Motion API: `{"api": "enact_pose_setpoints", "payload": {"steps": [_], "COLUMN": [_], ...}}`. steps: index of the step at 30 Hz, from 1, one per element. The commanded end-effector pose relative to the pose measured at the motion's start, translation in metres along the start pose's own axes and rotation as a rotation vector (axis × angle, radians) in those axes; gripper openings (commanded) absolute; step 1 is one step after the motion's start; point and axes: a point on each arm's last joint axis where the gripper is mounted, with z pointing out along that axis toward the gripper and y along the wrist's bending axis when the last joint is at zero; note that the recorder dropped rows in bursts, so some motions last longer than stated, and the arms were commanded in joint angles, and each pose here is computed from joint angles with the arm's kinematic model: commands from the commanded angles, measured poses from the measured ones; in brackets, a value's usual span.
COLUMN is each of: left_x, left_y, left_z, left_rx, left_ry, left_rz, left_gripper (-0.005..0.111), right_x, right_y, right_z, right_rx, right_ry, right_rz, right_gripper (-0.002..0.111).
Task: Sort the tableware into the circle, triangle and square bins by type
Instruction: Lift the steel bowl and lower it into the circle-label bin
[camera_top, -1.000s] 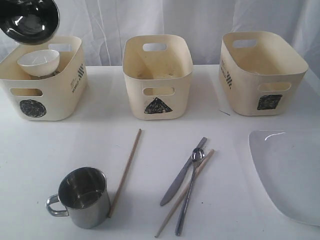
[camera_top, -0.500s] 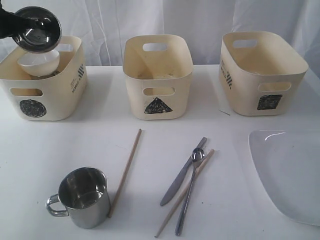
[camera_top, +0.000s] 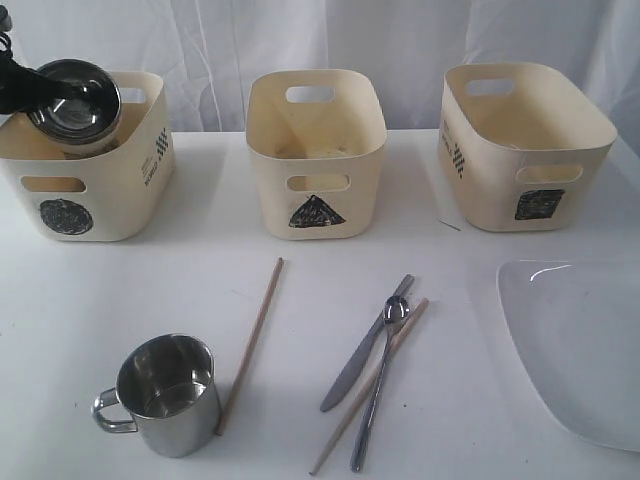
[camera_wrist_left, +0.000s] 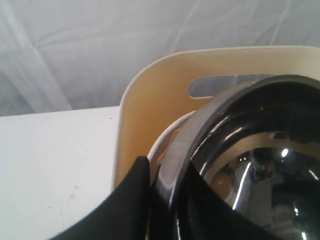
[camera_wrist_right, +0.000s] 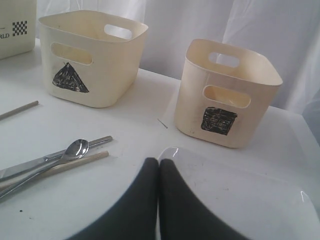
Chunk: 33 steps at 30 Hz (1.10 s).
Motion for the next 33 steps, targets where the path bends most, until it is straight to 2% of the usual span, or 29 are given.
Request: {"api": "enact_pose_setpoints", "payload": {"steps": [1, 3, 5, 9, 12, 17, 20, 23, 28, 30, 33], "left_x": [-0.014, -0.019, -0.026, -0.034, -0.033, -0.019, -0.012, -0.005, 0.006, 0.017, 0.046], "left_y": [-0.005, -0.006, -0.008, -0.016, -0.025, -0.049, -0.065, -0.084, -0.095, -0.099, -0.106], "left_z": [-0.011, -0.016, -0.023, -0.039, -0.049, -0.061, -0.071, -0.099, -0.153, -0.177, -0.189], "left_rx": [0.049, 0.052, 0.053, 0.109, 0.203, 0.415, 0.498, 0.493, 0.467, 0.421, 0.423], "left_ry": [-0.005, -0.016, -0.031, -0.005, 0.069, 0.255, 0.286, 0.287, 0.265, 0.239, 0.267], "left_rz": [0.0, 0.0, -0.008, 0.014, 0.026, 0.046, 0.059, 0.07, 0.07, 0.061, -0.016], "left_gripper": [0.043, 0.053, 0.053, 0.04, 0.033, 0.033, 0.033, 0.033, 0.033, 0.033, 0.033], "right_x": [0.0, 0.0, 0.0, 0.0, 0.0, 0.0, 0.0, 0.0, 0.0, 0.0, 0.0], "right_y": [0.0, 0.0, 0.0, 0.0, 0.0, 0.0, 0.0, 0.0, 0.0, 0.0, 0.0], "right_z": [0.0, 0.0, 0.0, 0.0, 0.0, 0.0, 0.0, 0.0, 0.0, 0.0, 0.0], "right_rx": [-0.001, -0.001, -0.001, -0.001, -0.001, -0.001, -0.001, -0.001, -0.001, -0.001, -0.001], "right_ry": [-0.014, -0.014, -0.014, -0.014, -0.014, -0.014, -0.014, -0.014, -0.014, -0.014, -0.014], "right_rz": [-0.007, -0.007, -0.007, -0.007, -0.007, -0.007, -0.007, -0.007, -0.007, -0.007, -0.007], "right_gripper": [0.0, 0.0, 0.0, 0.0, 0.0, 0.0, 0.0, 0.0, 0.0, 0.0, 0.0]}}
